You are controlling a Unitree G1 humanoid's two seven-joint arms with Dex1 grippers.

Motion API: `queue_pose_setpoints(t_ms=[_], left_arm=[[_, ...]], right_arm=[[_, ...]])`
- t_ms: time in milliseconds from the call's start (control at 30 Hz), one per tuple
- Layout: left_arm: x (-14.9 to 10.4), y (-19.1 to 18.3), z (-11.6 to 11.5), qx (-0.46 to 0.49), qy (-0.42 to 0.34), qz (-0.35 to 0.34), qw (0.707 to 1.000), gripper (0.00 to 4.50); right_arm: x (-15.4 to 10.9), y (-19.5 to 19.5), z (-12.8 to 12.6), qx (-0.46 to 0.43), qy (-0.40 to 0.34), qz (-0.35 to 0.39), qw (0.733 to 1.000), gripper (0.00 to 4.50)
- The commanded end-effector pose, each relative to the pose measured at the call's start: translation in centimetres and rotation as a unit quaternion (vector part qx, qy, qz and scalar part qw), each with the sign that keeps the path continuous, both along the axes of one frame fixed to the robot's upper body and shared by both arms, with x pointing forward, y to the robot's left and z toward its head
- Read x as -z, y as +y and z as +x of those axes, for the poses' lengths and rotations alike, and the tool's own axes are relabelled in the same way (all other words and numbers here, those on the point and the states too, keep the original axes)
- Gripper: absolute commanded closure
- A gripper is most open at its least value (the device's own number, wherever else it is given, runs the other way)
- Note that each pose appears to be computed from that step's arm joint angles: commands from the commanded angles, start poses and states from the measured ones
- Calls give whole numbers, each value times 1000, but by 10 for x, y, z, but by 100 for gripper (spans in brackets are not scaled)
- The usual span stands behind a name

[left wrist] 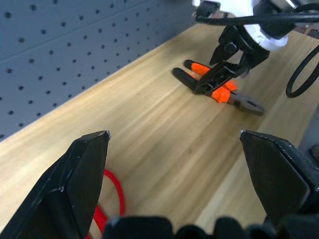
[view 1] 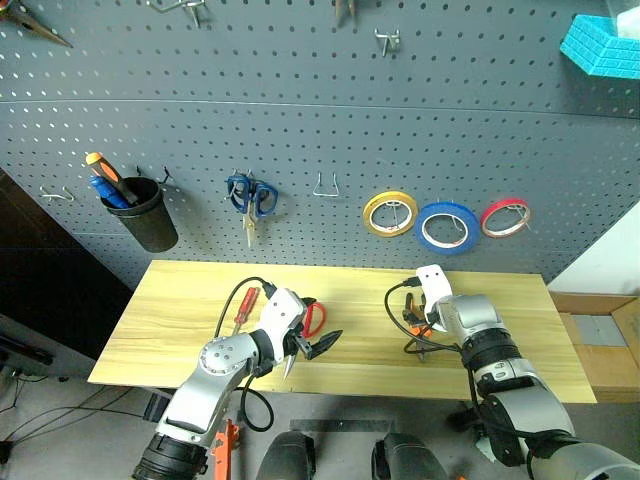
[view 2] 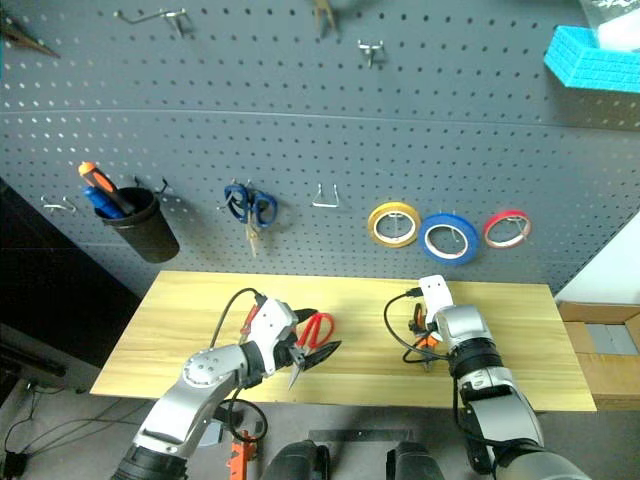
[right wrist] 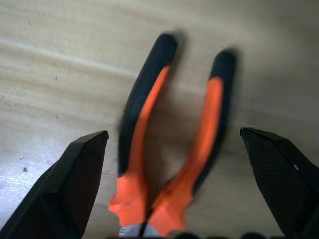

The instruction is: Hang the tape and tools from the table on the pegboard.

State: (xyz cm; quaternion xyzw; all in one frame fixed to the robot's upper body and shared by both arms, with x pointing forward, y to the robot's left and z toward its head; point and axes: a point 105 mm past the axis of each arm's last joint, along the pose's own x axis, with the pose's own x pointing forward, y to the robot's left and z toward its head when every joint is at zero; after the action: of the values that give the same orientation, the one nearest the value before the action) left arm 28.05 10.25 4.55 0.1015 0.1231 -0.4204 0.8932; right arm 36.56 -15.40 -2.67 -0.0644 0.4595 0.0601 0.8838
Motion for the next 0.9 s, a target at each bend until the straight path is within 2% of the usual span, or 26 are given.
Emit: queue_pose_setpoints(t_ms=[33, 267, 367, 467, 633, 733, 833, 900], left_arm=[[-12, -2, -1, 3, -21, -6, 1000, 0], [-13, 1, -7, 2, -16, -4, 1000, 0], [-16, 0, -9, 5, -15, -12, 1000, 0], [-22, -3, -10, 10, -12, -33, 999, 0], [-30, -3, -5, 5, -19, -55, 998, 0], [-31, -2, -2, 5, -20, -59, 998, 0], [-48, 13, 2, -23, -27, -86, 996, 0], [-63, 27, 3, -48, -35, -111, 992, 0]], right_arm=[[-5, 3, 4, 33, 7, 31, 999, 9], [9, -14, 1, 115, 40, 47, 991, 9], [6, -16, 6, 124, 28, 52, 990, 69], [3, -16, 9, 123, 25, 51, 991, 161], [-1, -17, 10, 114, 17, 43, 992, 165], [-4, -17, 11, 86, 3, 30, 996, 165], [-40, 1, 9, -32, -93, 49, 994, 165], [-72, 19, -12, -124, -159, 67, 977, 165]])
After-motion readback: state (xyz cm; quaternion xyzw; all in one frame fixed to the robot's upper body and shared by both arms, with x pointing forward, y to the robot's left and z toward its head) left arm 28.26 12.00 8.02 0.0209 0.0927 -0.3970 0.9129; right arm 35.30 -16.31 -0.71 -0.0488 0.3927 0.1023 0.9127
